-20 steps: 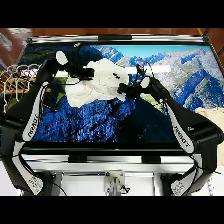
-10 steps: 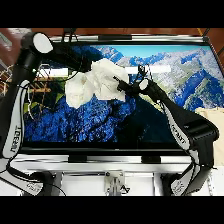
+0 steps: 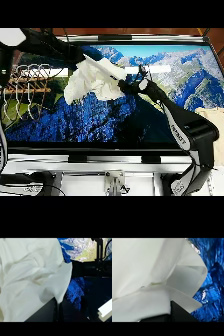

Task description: Fold the shirts.

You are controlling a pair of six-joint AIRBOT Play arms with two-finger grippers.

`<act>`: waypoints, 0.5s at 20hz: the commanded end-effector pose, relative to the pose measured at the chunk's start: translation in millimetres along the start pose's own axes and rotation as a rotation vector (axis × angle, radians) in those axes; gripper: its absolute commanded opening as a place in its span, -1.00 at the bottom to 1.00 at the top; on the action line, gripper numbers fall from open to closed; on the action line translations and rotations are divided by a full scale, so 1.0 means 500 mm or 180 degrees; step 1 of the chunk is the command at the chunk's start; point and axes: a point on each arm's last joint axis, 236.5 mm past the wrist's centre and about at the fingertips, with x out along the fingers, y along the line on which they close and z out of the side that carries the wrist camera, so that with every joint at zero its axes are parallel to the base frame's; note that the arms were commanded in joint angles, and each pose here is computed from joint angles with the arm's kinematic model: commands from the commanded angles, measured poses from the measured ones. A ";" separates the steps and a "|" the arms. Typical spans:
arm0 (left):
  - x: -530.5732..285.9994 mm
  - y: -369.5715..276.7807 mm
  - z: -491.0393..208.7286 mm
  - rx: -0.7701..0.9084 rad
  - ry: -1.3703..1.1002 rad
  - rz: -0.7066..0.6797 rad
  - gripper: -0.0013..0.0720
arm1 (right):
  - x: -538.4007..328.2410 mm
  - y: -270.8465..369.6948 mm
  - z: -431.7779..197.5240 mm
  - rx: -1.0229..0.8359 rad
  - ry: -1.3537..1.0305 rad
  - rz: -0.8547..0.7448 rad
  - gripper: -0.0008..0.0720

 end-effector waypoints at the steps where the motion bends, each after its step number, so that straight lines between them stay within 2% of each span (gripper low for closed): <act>1: -0.076 -0.055 0.063 0.0010 -0.0451 -0.0203 -0.80 | -0.123 0.093 0.058 -0.0956 -0.0280 0.0146 -0.74; 3: -0.188 -0.130 0.139 0.0141 -0.1081 -0.0498 -0.80 | -0.276 0.183 0.093 -0.1602 -0.0570 0.0249 -0.74; 5: -0.342 -0.198 0.201 0.0379 -0.1791 -0.0667 -0.80 | -0.473 0.275 0.124 -0.1947 -0.1063 0.0369 -0.73; 7: -0.519 -0.249 0.227 0.0555 -0.2441 -0.0660 -0.80 | -0.700 0.363 0.139 -0.2055 -0.1752 0.0606 -0.74; 10: -0.686 -0.297 0.195 0.0667 -0.2837 -0.0645 -0.80 | -1.014 0.447 0.103 -0.1961 -0.2694 0.1124 -0.74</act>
